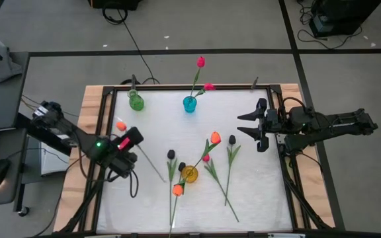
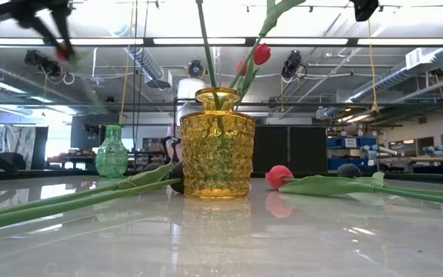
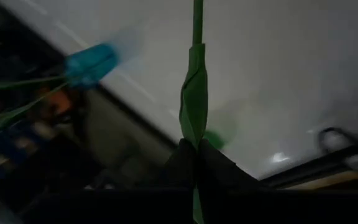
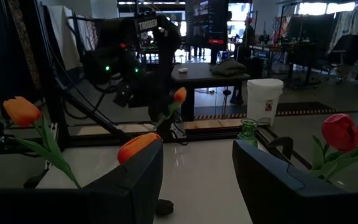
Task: Sort flowers into vase by color
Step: Put the orange flower into the yellow vase
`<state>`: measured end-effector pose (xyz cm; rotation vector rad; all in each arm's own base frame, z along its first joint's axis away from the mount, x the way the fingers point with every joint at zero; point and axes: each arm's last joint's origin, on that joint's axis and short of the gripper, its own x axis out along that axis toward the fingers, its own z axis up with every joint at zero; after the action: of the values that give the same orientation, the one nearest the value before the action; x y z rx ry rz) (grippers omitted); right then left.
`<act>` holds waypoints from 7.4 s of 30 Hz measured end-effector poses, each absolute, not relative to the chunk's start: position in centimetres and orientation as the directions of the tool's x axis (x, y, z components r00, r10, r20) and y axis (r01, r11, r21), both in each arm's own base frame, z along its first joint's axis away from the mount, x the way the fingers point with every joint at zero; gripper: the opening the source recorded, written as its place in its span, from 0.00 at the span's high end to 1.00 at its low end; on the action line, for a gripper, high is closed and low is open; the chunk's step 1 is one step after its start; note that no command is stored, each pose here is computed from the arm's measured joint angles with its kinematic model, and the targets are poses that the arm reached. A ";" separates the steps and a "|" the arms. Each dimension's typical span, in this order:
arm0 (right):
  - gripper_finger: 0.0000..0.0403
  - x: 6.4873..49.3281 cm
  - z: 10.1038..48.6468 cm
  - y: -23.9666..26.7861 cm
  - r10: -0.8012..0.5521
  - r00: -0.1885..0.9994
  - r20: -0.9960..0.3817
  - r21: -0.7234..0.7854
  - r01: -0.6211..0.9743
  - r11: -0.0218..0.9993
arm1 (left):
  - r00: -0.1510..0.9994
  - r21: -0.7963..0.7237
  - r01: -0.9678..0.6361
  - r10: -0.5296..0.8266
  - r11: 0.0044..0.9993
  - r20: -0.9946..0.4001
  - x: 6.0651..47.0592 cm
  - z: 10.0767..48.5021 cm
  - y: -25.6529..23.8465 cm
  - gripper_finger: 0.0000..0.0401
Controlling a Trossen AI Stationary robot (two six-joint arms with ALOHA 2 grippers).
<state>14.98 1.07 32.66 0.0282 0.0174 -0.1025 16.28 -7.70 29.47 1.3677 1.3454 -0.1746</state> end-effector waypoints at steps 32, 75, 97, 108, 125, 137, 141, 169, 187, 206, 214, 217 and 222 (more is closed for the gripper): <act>0.50 15.0 32.7 1.1 -0.103 0.995 -0.019 0.027 0.103 0.994 | 0.527 0.759 0.643 0.778 -0.101 -0.343 19.6 36.8 -5.8 0.98; 0.50 15.0 32.7 1.1 -0.102 0.995 -0.019 0.027 0.103 0.994 | 0.519 0.974 0.195 0.832 0.111 -0.199 22.1 38.6 -4.8 0.98; 0.50 15.0 32.7 1.1 -0.103 0.995 -0.019 0.027 0.103 0.994 | 0.400 0.940 0.333 0.892 0.073 -0.211 21.6 38.0 -2.5 0.98; 0.50 15.0 33.0 1.1 -0.103 0.995 0.013 0.034 0.102 0.994 | 0.310 0.910 0.407 0.924 0.084 -0.224 22.7 38.0 0.3 0.98; 0.50 16.6 36.3 1.3 -0.090 0.908 0.410 -0.045 0.119 0.992 | 0.389 0.937 0.342 0.898 0.068 -0.207 23.5 38.9 -0.4 0.98; 0.50 22.0 36.3 -1.9 -0.510 0.668 0.542 0.097 0.553 0.827 | 0.380 0.934 0.351 0.902 0.061 -0.202 23.5 39.0 -0.2 0.98; 0.50 25.1 38.0 -3.2 -0.530 0.795 0.293 -0.008 0.557 0.831 | 0.399 0.916 0.399 0.891 0.043 -0.216 23.5 38.9 -0.3 0.98; 0.50 35.5 40.1 -11.7 0.139 0.968 -0.211 0.407 -0.042 0.913 | 0.613 0.894 0.429 0.769 -0.130 -0.182 25.2 40.9 -0.6 0.98; 0.50 36.3 41.0 -9.6 0.198 0.971 -0.131 0.377 -0.136 0.916 | 0.677 0.908 0.376 0.723 -0.183 -0.134 25.6 41.8 -0.6 0.98; 0.56 38.7 38.3 -9.4 0.227 0.958 -0.174 0.400 -0.142 0.905 | 0.681 0.913 0.364 0.722 -0.186 -0.124 25.6 41.9 -0.6 0.98; 0.61 37.0 40.2 -10.7 0.261 0.960 -0.104 0.379 -0.204 0.902 | 0.678 0.891 0.402 0.722 -0.212 -0.134 25.6 41.8 -0.6 0.98; 0.61 36.4 41.1 -10.9 0.240 0.968 -0.074 0.361 -0.198 0.911 | 0.679 0.887 0.408 0.721 -0.215 -0.138 25.6 41.8 -0.6 0.98; 0.61 36.6 40.9 -10.9 0.246 0.966 -0.080 0.363 -0.201 0.910 | 0.688 0.890 0.403 0.712 -0.216 -0.138 25.6 41.8 -0.6 0.98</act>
<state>36.56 -10.86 40.90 0.3608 0.1250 0.2309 25.61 -0.65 41.81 1.8424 0.8780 0.3667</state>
